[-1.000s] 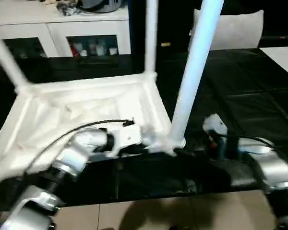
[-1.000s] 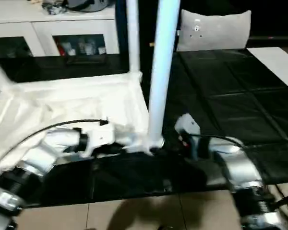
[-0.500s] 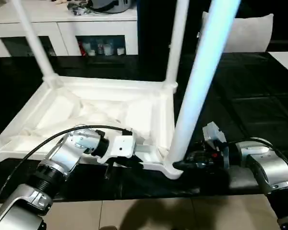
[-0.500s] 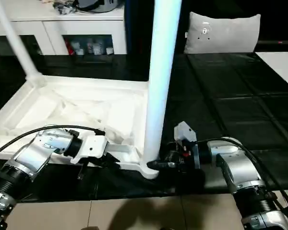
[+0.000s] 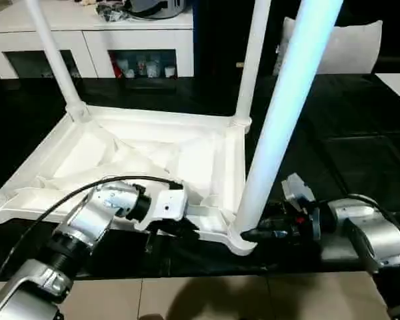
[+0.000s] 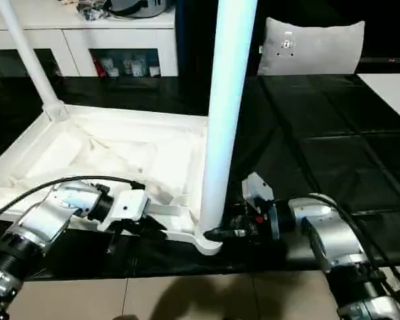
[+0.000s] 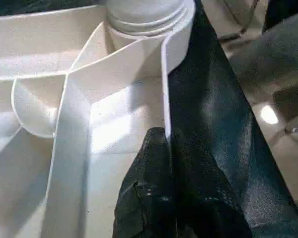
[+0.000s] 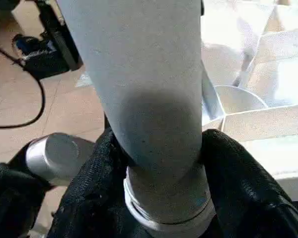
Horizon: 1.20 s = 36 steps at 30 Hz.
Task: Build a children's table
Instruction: Rotate leg to tighten
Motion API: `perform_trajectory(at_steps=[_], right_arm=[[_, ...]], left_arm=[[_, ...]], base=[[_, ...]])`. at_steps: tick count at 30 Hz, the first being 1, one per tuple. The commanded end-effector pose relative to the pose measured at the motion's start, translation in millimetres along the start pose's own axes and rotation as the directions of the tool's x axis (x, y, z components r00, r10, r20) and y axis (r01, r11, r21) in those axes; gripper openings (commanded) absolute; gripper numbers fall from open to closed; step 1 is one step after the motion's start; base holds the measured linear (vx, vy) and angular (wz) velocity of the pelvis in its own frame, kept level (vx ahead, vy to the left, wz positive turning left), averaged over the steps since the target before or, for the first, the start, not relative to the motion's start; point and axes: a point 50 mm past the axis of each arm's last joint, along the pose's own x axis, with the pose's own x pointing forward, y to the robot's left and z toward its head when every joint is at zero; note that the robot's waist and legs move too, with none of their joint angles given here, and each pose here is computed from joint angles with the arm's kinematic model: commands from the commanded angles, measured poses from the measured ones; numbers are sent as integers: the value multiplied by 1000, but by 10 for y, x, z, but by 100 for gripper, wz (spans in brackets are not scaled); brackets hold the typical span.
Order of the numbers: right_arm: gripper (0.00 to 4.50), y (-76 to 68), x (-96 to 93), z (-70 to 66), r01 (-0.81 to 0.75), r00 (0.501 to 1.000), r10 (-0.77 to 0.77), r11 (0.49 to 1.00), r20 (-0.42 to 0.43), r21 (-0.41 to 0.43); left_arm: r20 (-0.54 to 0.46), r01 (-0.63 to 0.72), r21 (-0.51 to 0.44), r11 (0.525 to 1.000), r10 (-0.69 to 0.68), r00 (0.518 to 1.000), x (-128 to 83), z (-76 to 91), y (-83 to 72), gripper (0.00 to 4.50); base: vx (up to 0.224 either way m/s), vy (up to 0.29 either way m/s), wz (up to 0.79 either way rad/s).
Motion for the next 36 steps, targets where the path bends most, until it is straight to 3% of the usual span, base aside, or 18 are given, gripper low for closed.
perform_trajectory(at_steps=[1, 5, 12, 14, 17, 18, 22, 23, 29, 33, 36], right_arm=[[197, 36, 177, 19, 5, 998, -6, 1000, 55, 20], [197, -104, 432, -39, 267, 960, -272, 961, 71, 72], [194, -255, 693, -21, 473, 870, -488, 866, 65, 164], [193, -365, 781, -7, 600, 787, -616, 776, 32, 194], [193, -471, 848, 31, 684, 709, -705, 697, 29, 216], [249, -501, 868, 69, 692, 691, -721, 682, 57, 238], [272, -511, 860, 101, 702, 677, -731, 675, 80, 227], [285, -494, 847, 124, 699, 686, -718, 695, 117, 170], [338, -466, 697, 83, 672, 715, -683, 730, 149, 123], [371, -441, 445, 87, 626, 764, -625, 778, 161, 52], [389, -374, 215, 88, 542, 835, -536, 840, 123, -23]], left_arm=[[57, -81, -17, 997, 82, 995, 118, 131, 59, 0], [103, -177, -124, 976, 191, 976, 293, 266, 100, 0], [107, -291, -190, 938, 314, 943, 540, 470, 240, 0], [90, -363, -212, 907, 388, 917, 631, 560, 316, 0], [68, -429, -206, 880, 450, 890, 731, 643, 361, 0], [57, -456, -193, 869, 474, 879, 765, 667, 372, 0], [49, -475, -193, 859, 492, 869, 756, 656, 383, 0], [35, -489, -189, 852, 503, 863, 721, 621, 394, 0], [-7, -503, -147, 852, 508, 861, 585, 452, 394, 0], [-26, -475, -106, 873, 475, 879, 456, 322, 370, 0], [-7, -394, -39, 918, 394, 919, 362, 254, 314, 0]], base=[[0, 0, 0], [0, 0, 0], [0, 0, 0], [0, 0, 0], [0, 0, 0], [0, 0, 0], [0, 0, 0], [0, 0, 0], [8, -5, 1], [0, 0, 0], [0, 0, 0]])
